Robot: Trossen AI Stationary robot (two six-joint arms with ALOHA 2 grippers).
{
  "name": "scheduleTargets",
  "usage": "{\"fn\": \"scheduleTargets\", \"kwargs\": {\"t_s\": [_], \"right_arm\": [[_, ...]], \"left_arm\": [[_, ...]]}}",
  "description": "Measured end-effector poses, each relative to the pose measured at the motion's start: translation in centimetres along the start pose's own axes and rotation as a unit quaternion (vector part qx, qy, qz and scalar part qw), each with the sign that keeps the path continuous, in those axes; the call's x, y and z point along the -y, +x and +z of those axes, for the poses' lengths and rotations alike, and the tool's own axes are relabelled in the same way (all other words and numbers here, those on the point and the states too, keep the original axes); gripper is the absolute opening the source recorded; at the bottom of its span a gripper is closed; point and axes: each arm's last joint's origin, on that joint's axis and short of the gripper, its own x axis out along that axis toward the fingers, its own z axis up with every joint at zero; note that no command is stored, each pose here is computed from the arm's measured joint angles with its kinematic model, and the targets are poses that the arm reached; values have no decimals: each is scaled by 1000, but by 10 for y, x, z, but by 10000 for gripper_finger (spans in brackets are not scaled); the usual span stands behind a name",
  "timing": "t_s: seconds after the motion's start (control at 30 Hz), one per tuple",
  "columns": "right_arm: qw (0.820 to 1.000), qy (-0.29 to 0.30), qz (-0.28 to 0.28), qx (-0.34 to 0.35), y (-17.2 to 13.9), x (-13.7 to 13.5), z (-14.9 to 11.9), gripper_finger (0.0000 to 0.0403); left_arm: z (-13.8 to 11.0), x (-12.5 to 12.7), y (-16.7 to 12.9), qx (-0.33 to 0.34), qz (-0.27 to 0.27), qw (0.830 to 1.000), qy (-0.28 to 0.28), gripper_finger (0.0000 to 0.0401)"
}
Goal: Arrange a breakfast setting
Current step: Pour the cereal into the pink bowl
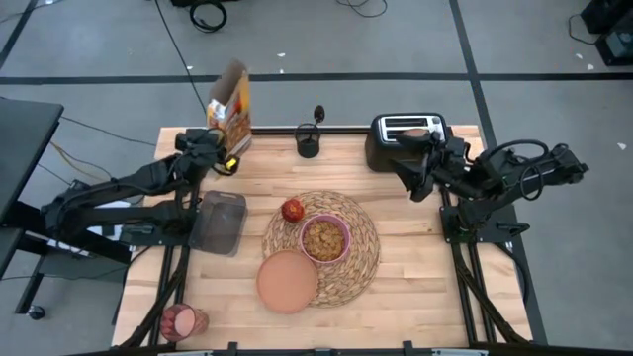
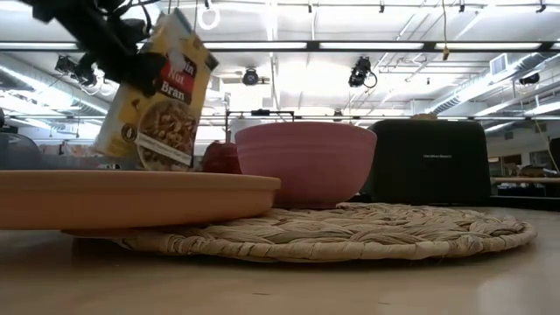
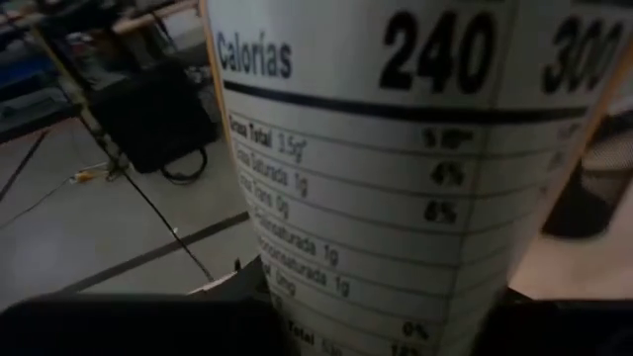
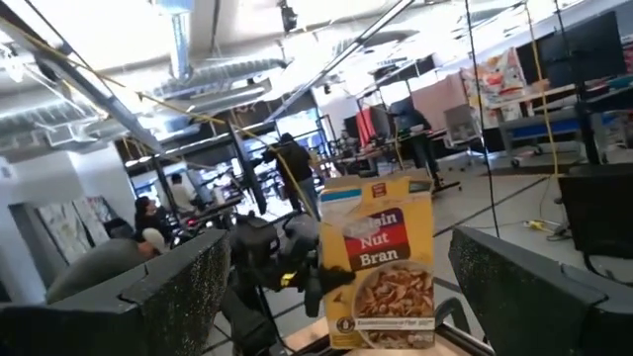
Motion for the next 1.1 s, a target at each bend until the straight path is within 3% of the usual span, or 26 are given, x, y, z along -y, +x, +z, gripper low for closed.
{"fn": "scheduleTargets", "kwargs": {"t_s": [0.33,0.47,0.7,0.9,1.1], "right_arm": [[1000,4,-11,-22,8,-10,-16,381],[999,3,-12,-33,12,-14,-25,381],[998,-6,-14,-53,20,-19,-39,381],[998,-6,-7,-60,21,-20,-42,381],[998,-15,-4,-67,21,-19,-43,381]], "left_arm": [[-51,3,22,14,79,997,-17,117],[-55,-3,30,-3,78,996,-40,128],[-48,-13,38,-43,35,997,-58,194],[-24,-27,31,-98,20,995,-28,266],[1,-40,12,-158,-20,987,-27,298]]}}
